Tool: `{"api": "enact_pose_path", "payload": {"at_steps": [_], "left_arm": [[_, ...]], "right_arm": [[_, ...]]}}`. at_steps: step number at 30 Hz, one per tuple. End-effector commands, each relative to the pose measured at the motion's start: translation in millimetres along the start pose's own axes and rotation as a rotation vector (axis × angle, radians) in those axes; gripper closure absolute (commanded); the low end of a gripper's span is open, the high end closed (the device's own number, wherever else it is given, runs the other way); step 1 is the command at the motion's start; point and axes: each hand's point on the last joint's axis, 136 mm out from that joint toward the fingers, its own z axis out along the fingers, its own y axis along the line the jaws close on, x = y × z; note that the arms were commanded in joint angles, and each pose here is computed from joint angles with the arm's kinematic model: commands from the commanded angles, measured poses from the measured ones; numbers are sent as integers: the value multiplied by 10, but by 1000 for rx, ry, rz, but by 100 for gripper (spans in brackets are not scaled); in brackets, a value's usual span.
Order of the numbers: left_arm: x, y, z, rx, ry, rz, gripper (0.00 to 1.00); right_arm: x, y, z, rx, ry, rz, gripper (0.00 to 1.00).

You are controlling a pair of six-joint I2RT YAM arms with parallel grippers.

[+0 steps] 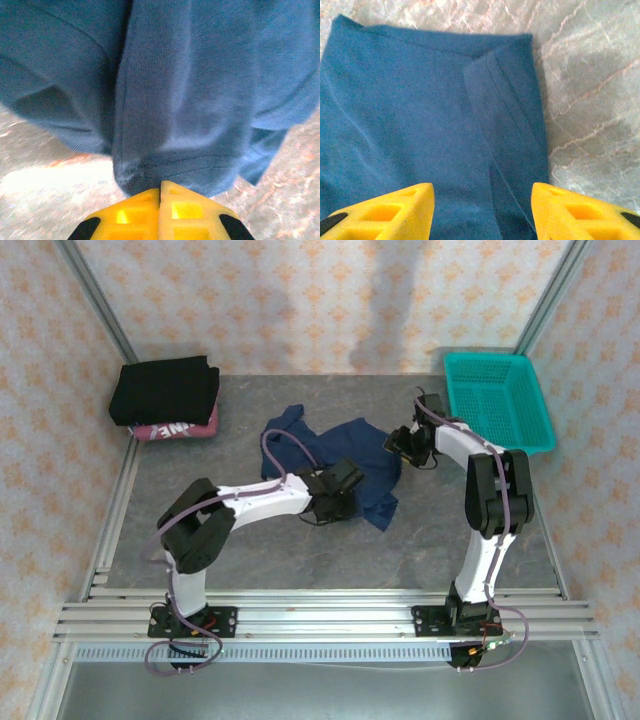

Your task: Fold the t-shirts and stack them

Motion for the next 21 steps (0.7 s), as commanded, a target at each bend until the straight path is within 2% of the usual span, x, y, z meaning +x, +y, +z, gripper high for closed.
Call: {"api": "enact_pose_path", "payload": {"at_steps": [1,12,14,16,17,18,20,21], "left_arm": [[-98,66,-405,-4,-85,17,100],[-258,62,-1221,70,-219,34,100],[-262,78,-1249,79,-226,37,100],[-201,69,-1146,88,-192,40,100],[-154,34,-1081,101,-177,46,97],[-96,7,-986,110,-162,54,87],[-15,-34,-804,118,-138,57,58],[18,-37,-705,107,-124,61,47]], "right_arm": [[-133,-33,45,47,-22,-2,47],[-282,-74,307,238,-25,-80,53],[-294,-102,331,274,-27,-84,58],[-314,-180,336,322,-33,-73,69],[-317,-202,342,333,-35,-71,76],[-317,-212,350,337,-34,-72,85],[-321,-223,309,347,-42,-70,100],[-341,-222,256,344,-65,-64,100]]}}
